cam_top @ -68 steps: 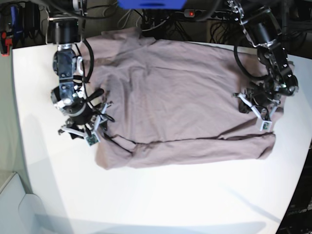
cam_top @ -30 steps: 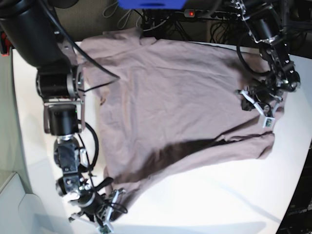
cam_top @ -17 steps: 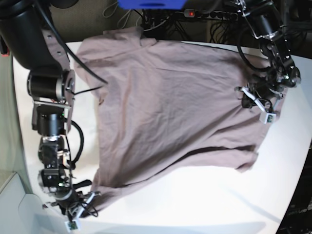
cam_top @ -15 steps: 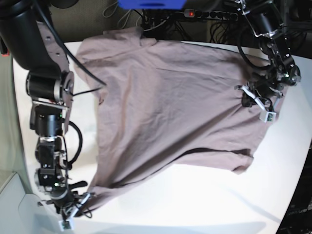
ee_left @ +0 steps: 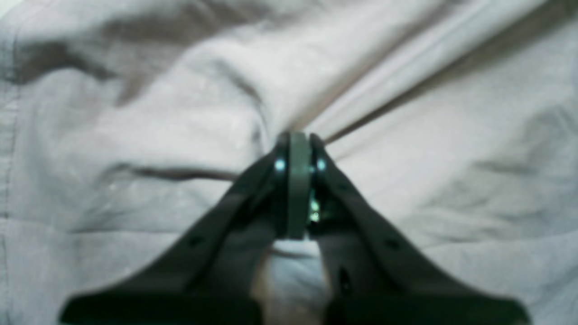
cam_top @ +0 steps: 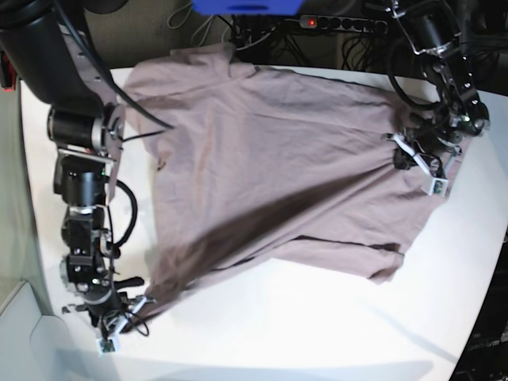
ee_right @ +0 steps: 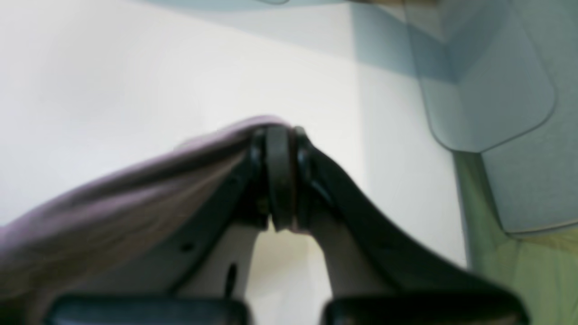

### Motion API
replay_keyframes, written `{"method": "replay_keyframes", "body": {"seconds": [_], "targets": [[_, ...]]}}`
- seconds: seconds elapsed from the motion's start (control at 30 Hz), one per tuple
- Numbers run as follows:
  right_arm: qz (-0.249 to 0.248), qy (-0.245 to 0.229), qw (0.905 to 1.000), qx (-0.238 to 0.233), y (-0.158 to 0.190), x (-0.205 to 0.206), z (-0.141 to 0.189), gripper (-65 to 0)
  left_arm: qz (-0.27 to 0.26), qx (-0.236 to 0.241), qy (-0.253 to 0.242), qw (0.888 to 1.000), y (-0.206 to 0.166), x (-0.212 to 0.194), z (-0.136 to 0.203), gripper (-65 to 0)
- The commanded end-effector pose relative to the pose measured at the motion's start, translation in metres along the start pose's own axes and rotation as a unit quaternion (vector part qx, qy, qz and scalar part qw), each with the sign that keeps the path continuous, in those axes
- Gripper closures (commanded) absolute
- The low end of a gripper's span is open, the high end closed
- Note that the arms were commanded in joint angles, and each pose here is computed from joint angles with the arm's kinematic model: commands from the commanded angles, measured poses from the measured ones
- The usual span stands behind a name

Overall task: Layout the t-shirt on the table in an organized manner, then fold the t-shirt properly
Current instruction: 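Release the hem and move the right gripper onto the shirt middle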

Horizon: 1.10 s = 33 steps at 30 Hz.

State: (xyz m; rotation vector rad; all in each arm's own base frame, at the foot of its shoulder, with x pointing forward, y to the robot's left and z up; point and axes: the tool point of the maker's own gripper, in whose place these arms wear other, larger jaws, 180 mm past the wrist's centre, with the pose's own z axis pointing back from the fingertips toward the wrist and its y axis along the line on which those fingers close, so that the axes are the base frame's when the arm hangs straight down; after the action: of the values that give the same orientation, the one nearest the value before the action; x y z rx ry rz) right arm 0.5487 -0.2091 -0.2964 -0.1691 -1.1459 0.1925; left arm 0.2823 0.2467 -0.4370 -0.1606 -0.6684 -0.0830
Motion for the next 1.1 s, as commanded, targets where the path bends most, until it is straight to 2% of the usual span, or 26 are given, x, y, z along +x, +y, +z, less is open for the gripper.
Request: {"method": "replay_keyframes", "body": {"seconds": [0.0, 0.1, 0.23, 0.33, 0.4, 0.53, 0.7, 0.77, 0.83, 0.93, 1.0, 1.07], "targets": [[-0.002, -0.038, 0.9991, -0.016, -0.013, 0.031, 0.001, -0.9, -0.018, 0.028, 0.083, 0.996, 0.011, -0.035, 0.006, -0.1], [-0.002, -0.034, 0.9993, -0.015, -0.012, 0.026, 0.001, -11.3, -0.037, 0.042, 0.067, 0.996, 0.013, -0.019, 0.016, -0.1], [0.001, -0.036, 0.9992, -0.017, -0.012, 0.022, 0.004, -28.2, -0.060, 0.067, 0.060, 0.994, 0.019, 0.001, 0.033, -0.1], [0.010, -0.049, 0.9984, -0.028, -0.016, 0.021, 0.016, -32.4, -0.083, 0.086, 0.039, 0.992, 0.021, 0.022, 0.047, -0.1], [0.019, -0.059, 0.9974, -0.038, -0.016, 0.020, 0.031, -32.6, -0.095, 0.096, 0.020, 0.991, 0.020, 0.036, 0.055, -0.1], [0.026, -0.046, 0.9982, -0.029, 0.010, 0.011, 0.067, -32.6, -0.112, 0.106, -0.013, 0.988, 0.016, 0.061, 0.065, -0.1], [0.046, -0.013, 0.9965, 0.068, 0.092, -0.025, 0.111, -31.8, -0.099, 0.099, -0.039, 0.989, 0.019, 0.092, 0.053, -0.1], [0.037, -0.003, 0.9949, 0.094, 0.122, -0.040, 0.126, -28.0, -0.082, 0.085, -0.028, 0.993, 0.023, 0.093, 0.037, -0.1], [0.030, 0.014, 0.9927, 0.116, 0.145, -0.057, 0.136, -21.5, -0.067, 0.068, -0.016, 0.995, 0.024, 0.094, 0.021, -0.1], [0.037, 0.034, 0.9875, 0.149, 0.175, -0.079, 0.149, -11.0, -0.081, 0.053, -0.011, 0.995, 0.023, 0.099, 0.002, -0.1], [0.043, 0.047, 0.9839, 0.167, 0.189, -0.094, 0.159, -7.5, -0.090, 0.044, -0.011, 0.995, 0.018, 0.097, -0.008, -0.1], [0.047, 0.057, 0.9806, 0.182, 0.201, -0.105, 0.167, -7.2, -0.093, 0.038, -0.018, 0.995, 0.014, 0.099, -0.012, -0.4]]}}
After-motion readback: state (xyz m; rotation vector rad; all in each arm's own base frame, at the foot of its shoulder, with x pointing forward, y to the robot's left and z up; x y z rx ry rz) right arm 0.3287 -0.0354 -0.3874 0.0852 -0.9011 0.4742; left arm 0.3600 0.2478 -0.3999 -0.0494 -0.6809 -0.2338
